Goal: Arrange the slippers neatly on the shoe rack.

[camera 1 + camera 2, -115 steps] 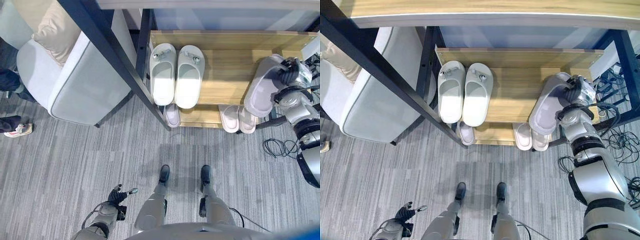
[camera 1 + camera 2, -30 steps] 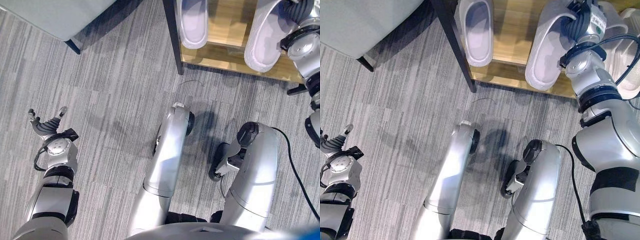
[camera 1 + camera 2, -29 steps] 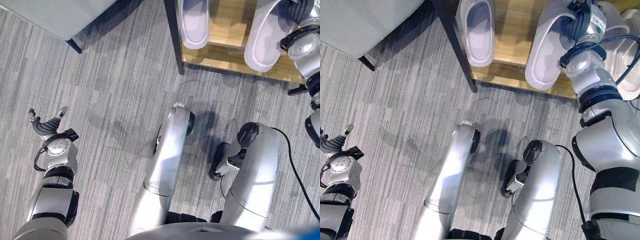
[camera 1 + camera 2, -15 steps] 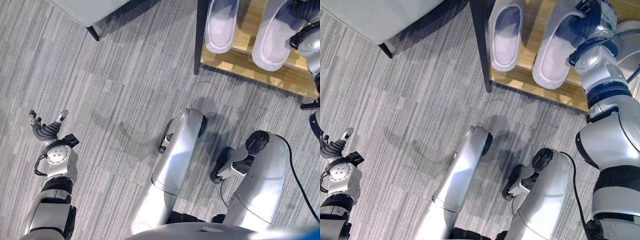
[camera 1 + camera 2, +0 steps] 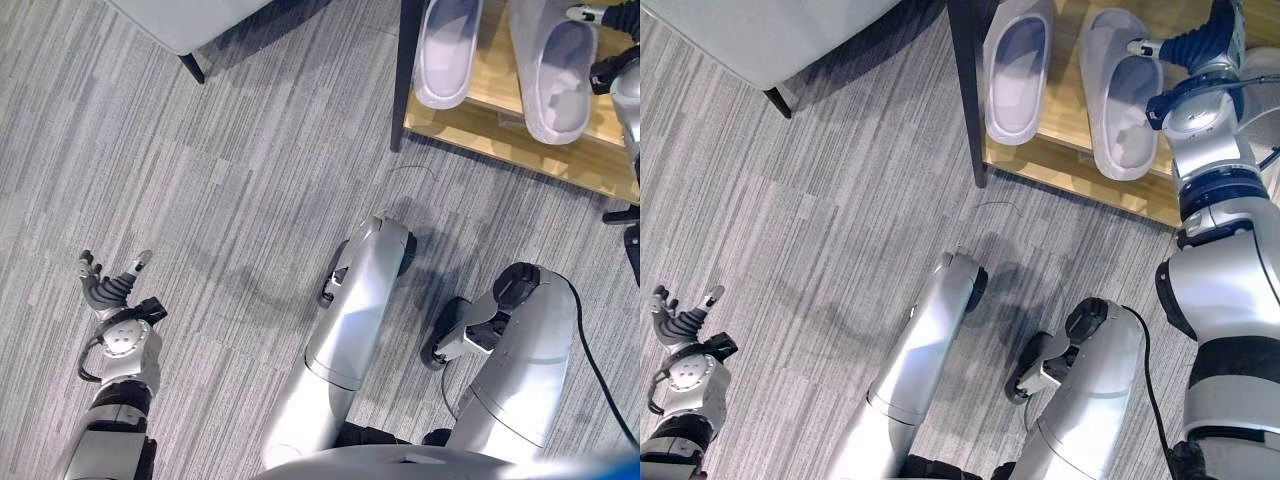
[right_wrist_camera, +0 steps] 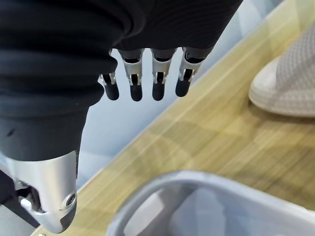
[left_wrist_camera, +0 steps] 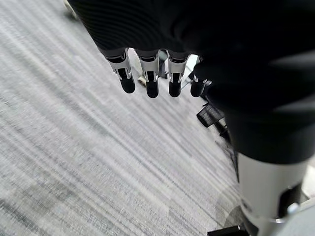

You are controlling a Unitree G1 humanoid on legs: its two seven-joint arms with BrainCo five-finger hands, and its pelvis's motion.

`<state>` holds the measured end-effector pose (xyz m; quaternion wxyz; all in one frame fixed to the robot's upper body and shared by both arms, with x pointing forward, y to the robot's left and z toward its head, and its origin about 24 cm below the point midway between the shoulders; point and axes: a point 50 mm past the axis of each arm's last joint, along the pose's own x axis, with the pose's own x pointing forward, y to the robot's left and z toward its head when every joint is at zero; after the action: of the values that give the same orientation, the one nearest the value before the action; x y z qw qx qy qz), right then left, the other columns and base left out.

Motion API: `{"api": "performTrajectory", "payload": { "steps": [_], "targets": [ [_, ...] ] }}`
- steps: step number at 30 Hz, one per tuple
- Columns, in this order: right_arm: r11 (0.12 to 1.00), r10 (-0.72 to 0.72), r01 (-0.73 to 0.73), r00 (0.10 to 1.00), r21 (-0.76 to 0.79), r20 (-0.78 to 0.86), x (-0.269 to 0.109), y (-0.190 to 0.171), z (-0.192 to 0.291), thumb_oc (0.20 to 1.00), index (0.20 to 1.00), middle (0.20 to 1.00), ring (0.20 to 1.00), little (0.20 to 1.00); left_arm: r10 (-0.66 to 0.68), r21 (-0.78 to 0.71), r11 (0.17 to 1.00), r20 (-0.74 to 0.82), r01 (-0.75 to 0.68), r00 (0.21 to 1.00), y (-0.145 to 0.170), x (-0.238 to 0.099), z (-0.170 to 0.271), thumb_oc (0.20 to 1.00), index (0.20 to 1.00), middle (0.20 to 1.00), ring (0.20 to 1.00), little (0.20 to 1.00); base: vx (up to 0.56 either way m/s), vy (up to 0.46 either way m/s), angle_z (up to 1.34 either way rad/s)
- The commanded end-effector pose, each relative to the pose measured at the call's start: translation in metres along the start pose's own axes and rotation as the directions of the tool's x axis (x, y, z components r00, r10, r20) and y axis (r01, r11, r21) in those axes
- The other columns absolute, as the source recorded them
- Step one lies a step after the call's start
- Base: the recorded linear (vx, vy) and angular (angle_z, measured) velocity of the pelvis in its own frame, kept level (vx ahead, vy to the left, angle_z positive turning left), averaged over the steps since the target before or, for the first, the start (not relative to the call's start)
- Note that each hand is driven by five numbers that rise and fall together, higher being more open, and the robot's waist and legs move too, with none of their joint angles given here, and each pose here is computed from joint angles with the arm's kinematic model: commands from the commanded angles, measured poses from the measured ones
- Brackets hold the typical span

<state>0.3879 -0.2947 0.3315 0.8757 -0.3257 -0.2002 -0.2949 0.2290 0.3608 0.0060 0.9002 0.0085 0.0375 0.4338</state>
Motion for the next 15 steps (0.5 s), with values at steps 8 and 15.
{"api": "performTrajectory", "payload": {
  "steps": [8,15],
  "targets": [
    [0.882,0.017,-0.060,0.995,0.467,0.096,-0.020,0.047,0.033,1.000,1.000,1.000,1.000,1.000,-0.013,-0.030,0.999,-0.089,0.011,0.996,0.005,-0.027,-0.032,1.000,1.000,1.000,1.000,1.000,-0.06,0.038,-0.14],
    [0.872,0.074,-0.120,0.991,0.475,0.114,-0.033,0.066,0.031,1.000,1.000,1.000,1.000,1.000,-0.048,0.050,0.997,-0.075,0.052,0.996,0.013,-0.027,-0.032,1.000,1.000,1.000,1.000,1.000,-0.04,0.021,-0.09]
  ]
}}
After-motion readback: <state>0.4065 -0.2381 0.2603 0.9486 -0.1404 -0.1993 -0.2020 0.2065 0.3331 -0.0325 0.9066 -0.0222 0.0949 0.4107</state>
